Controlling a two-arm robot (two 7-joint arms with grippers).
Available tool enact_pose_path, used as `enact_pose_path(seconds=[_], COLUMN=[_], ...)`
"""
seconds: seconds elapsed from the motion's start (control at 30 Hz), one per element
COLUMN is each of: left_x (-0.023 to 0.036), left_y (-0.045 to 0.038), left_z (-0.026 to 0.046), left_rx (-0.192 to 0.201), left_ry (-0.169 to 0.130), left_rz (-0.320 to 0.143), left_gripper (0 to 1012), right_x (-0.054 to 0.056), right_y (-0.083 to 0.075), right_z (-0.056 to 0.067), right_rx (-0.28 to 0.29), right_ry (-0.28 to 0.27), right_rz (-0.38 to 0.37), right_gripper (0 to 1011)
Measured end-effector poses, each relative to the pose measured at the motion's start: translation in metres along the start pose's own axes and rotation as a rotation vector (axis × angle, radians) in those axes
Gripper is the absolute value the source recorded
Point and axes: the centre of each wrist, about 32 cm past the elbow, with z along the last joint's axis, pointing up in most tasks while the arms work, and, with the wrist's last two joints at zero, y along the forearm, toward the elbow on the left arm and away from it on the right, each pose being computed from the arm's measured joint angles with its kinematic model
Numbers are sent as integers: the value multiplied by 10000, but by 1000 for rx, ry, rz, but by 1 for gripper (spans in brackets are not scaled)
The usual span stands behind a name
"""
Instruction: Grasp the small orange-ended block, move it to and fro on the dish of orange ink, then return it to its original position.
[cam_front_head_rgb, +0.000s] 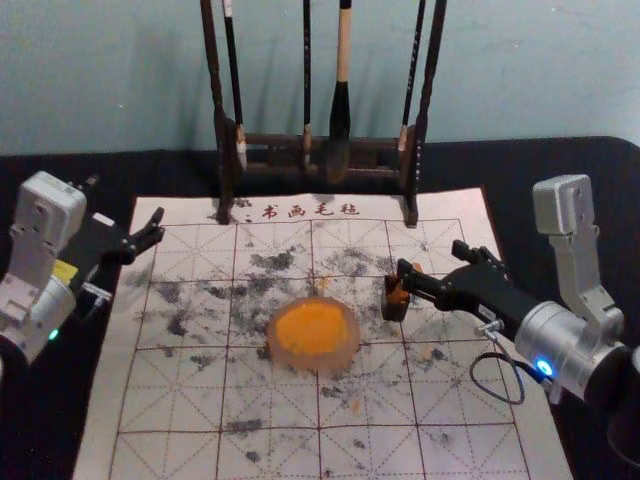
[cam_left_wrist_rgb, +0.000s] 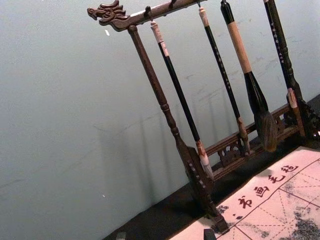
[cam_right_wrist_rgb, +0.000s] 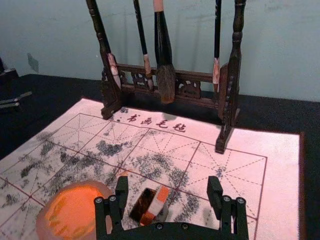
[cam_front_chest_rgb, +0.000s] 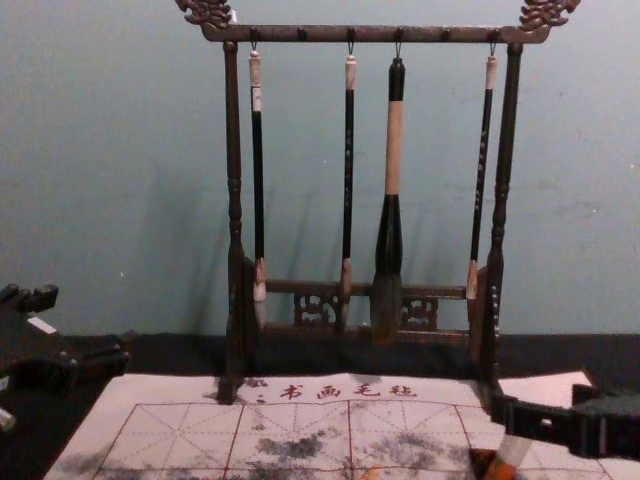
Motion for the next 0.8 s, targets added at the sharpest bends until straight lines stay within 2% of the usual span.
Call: enact_pose_path(seconds=[0.27,0.8], left_x=[0,0], left_y=[0,0], left_z=[0,0], left_rx=[0,0], left_ry=[0,0], left_rz=[0,0], left_gripper=[1001,1001], right_x=[-53,-89], right_y=[118,155], right_z=[43,72], right_rx=[-40,-96], right_ry=[62,153], right_rz=[-6,-16], right_gripper=[1003,1003])
